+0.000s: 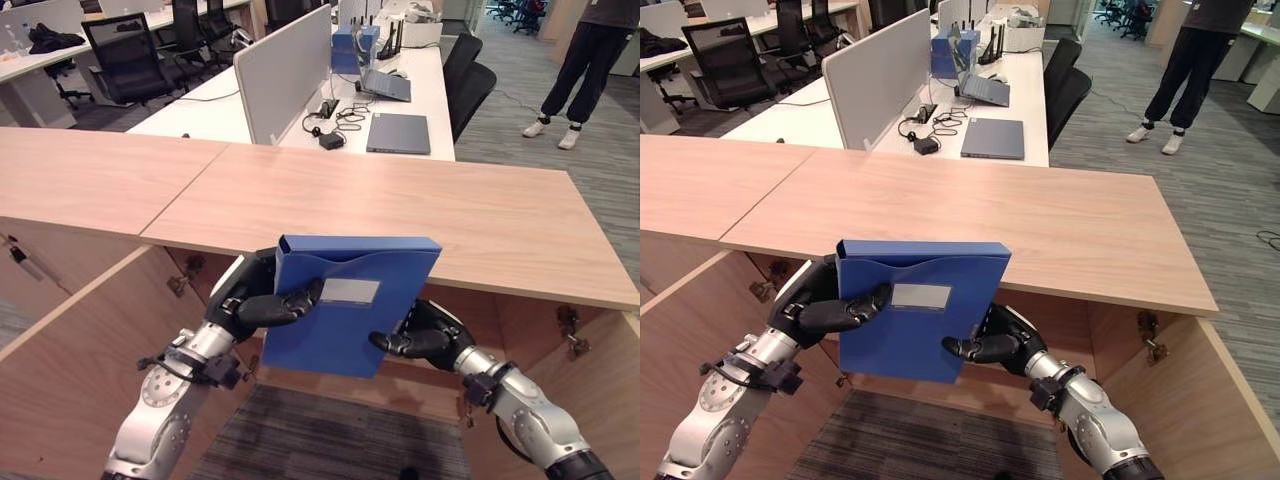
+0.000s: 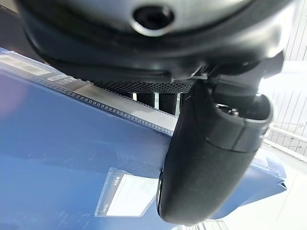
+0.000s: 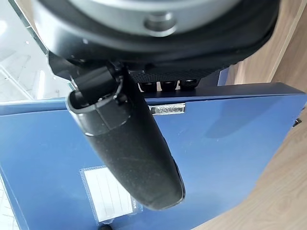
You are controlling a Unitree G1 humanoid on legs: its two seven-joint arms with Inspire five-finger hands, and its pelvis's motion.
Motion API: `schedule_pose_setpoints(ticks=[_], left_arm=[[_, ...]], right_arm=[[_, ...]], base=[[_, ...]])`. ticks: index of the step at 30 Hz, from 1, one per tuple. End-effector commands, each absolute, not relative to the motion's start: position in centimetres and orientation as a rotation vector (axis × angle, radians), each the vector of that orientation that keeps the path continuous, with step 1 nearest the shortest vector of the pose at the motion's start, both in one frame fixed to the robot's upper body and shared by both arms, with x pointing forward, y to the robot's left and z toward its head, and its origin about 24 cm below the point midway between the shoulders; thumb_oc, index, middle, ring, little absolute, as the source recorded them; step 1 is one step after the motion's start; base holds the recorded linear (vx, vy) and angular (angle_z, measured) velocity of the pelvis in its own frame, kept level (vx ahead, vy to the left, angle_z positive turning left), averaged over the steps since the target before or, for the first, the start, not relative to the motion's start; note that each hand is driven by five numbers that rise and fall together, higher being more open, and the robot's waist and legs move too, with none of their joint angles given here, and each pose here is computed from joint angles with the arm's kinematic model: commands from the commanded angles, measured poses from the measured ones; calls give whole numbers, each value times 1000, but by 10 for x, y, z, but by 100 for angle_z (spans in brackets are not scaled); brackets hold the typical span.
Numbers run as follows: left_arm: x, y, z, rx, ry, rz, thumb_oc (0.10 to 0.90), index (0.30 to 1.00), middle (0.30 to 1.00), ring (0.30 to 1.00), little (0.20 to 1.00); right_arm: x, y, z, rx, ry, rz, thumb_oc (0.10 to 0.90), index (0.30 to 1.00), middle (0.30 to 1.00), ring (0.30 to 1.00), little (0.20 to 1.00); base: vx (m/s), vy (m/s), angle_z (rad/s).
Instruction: Put the empty folder in the office cabinet
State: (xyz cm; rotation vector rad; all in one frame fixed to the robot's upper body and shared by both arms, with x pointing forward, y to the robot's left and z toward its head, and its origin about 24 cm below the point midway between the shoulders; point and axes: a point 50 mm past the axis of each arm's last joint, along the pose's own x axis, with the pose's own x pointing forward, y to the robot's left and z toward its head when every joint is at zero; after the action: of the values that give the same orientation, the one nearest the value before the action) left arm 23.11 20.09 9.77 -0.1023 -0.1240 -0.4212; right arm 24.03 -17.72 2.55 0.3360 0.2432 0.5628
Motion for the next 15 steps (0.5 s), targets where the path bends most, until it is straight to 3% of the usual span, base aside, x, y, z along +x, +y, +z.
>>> schedule_pose_setpoints(ticks=[1,15], left_arm=[[246,155,156,-162,-443,-630,400,300,300,300,300],[240,134,138,-385,-310,-757,400,300,300,300,300]], right_arm=[[267,-109,111,403,-171,894,800,900,900,900,900],[266,-81,114,554,-175,950,800,900,900,900,900]], base=[[0,0,0],[0,0,0]])
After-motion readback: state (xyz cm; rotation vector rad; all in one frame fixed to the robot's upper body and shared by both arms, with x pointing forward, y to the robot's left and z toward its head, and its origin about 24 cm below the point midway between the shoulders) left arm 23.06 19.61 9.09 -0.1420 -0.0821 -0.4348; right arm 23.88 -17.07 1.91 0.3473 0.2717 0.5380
